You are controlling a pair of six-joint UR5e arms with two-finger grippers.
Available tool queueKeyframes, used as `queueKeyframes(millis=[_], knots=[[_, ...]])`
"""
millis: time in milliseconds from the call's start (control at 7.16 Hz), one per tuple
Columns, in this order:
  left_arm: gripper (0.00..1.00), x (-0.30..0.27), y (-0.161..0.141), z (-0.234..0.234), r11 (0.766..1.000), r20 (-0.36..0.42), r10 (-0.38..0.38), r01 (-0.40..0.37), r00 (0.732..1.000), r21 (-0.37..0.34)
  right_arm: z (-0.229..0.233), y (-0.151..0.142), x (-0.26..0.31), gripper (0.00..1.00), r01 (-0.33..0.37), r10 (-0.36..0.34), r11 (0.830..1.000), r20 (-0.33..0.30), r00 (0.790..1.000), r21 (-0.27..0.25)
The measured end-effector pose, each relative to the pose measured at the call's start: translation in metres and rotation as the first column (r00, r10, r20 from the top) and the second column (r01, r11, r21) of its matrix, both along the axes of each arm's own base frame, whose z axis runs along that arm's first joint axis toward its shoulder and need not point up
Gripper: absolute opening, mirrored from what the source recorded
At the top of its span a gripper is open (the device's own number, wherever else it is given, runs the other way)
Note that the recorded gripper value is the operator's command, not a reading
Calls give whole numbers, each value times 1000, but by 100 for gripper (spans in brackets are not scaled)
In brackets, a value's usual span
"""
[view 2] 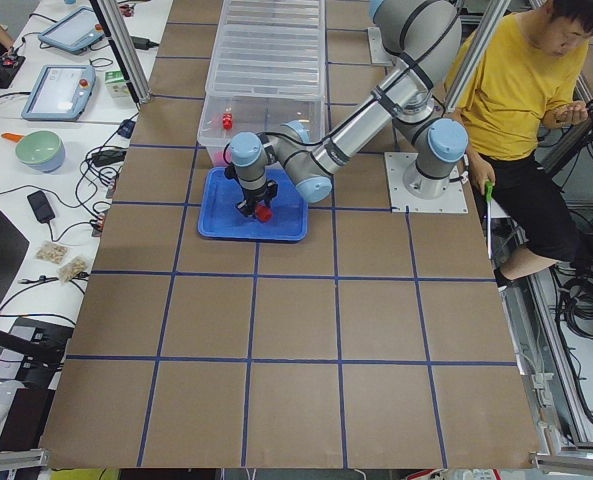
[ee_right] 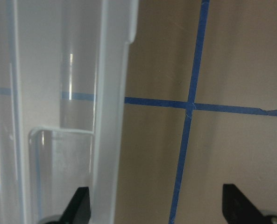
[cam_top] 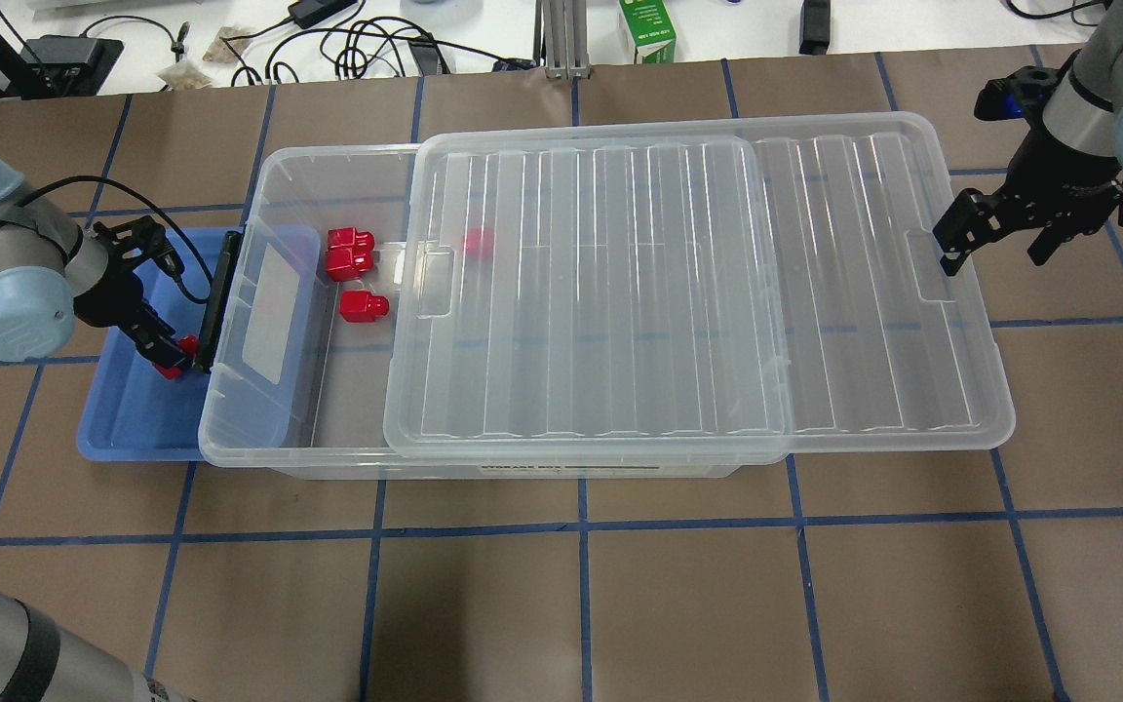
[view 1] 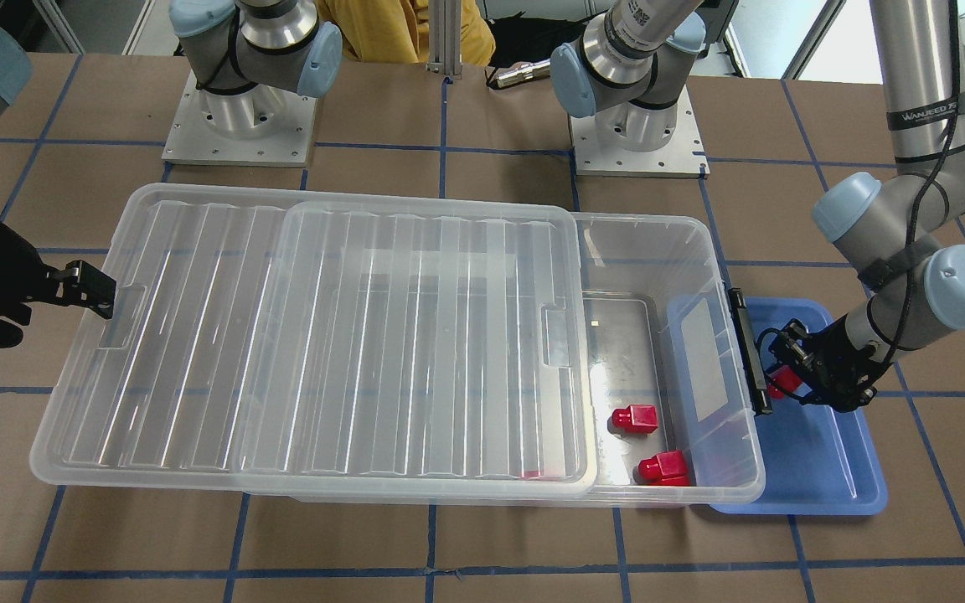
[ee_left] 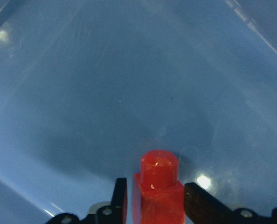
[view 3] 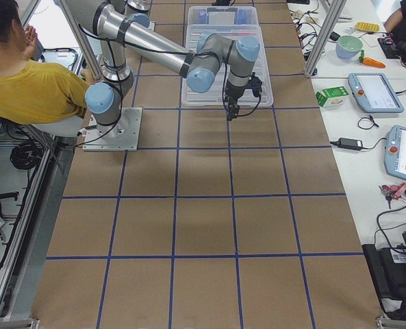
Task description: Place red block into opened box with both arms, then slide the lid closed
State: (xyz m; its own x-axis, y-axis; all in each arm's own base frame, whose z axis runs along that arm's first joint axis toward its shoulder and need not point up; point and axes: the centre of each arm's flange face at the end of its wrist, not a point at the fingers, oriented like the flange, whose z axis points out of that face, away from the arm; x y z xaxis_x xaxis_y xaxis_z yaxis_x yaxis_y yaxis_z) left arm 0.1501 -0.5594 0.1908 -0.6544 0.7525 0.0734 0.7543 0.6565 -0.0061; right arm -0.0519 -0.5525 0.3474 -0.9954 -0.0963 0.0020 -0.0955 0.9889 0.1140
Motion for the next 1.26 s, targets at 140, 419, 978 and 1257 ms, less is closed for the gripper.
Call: queueKeyframes(millis=[140, 419, 978, 1257], knots=[[81, 0, 0, -1, 1000, 0, 1, -1, 1000, 2, 2, 0, 0, 100, 2, -2, 1000, -1, 1000, -2], [75, 1, 1, -5, 1000, -4, 3, -3, 1000, 8, 18, 2, 2, 100, 12, -12, 1000, -5, 1000, -27], [0, 14, 8, -11, 1000, -16, 27, -27, 999, 12, 85, 35, 17, 100, 58, -60, 995, -20, 998, -77], [0, 15, 6, 4, 1000, -1, 27, -27, 1000, -9, 122, 61, 26, 100, 100, -103, 991, -32, 994, -94]])
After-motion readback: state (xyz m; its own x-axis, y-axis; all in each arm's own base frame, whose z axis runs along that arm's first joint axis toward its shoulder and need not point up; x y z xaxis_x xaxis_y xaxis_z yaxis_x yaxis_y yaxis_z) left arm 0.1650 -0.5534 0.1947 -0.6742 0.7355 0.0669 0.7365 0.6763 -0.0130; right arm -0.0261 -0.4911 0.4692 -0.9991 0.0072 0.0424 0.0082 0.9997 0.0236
